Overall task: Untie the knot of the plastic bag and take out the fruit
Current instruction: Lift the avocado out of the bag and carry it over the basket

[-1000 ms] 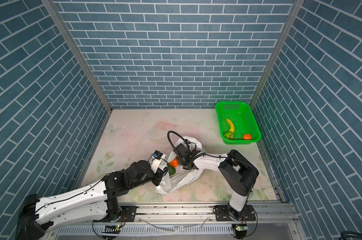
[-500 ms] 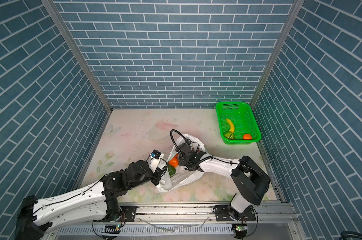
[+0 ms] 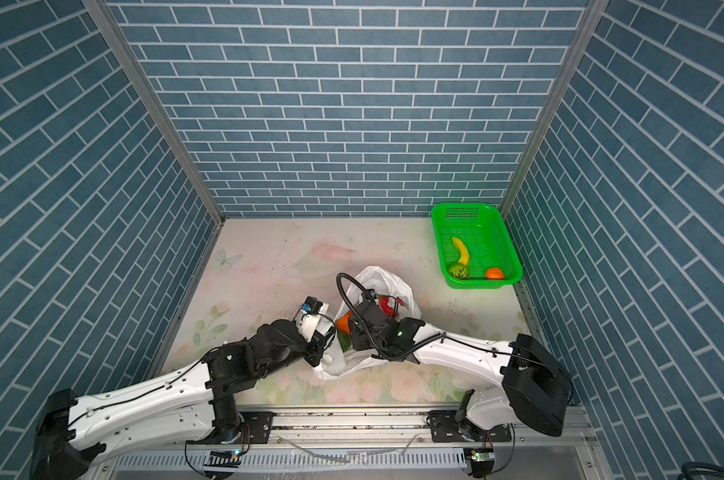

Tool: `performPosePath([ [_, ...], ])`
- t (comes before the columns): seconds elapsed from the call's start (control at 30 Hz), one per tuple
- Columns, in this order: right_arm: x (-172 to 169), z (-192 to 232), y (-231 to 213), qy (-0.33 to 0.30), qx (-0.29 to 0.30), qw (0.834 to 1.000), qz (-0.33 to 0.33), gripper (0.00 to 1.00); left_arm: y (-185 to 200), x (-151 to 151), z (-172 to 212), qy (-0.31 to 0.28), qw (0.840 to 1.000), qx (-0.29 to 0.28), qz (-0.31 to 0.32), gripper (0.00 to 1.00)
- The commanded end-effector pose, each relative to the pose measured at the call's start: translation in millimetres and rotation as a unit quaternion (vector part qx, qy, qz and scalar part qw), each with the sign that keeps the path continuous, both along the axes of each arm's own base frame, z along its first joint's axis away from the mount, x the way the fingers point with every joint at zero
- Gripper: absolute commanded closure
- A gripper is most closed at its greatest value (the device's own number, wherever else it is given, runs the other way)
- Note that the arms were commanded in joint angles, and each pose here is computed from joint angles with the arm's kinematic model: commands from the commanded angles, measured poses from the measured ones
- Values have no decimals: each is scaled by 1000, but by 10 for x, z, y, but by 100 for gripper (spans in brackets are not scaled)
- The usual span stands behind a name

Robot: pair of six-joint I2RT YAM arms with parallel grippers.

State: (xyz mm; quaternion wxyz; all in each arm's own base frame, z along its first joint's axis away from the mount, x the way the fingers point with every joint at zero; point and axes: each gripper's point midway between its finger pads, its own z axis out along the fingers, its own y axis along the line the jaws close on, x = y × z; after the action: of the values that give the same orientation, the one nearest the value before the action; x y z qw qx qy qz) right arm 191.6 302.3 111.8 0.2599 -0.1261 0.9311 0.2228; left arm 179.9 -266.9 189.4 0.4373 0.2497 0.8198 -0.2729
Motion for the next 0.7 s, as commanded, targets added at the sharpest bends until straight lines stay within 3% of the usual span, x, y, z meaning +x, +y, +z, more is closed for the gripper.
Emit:
performPosePath([
  [0.0,57,315,-107,-33,-6,999,-11,60,-27,25,128,-15,1000,-9,1,100],
  [0.33,-158,1080,-341,-43,28,998,22,59,-105,90,137,-13,1000,20,2,100],
  [0.57,-54,1513,-861,-53,65,996,-17,59,-93,88,43,-12,999,42,1,100],
  [0.67,42,1640,-1092,-64,52,996,-36,59,-108,85,-14,-7,999,50,-1,100],
])
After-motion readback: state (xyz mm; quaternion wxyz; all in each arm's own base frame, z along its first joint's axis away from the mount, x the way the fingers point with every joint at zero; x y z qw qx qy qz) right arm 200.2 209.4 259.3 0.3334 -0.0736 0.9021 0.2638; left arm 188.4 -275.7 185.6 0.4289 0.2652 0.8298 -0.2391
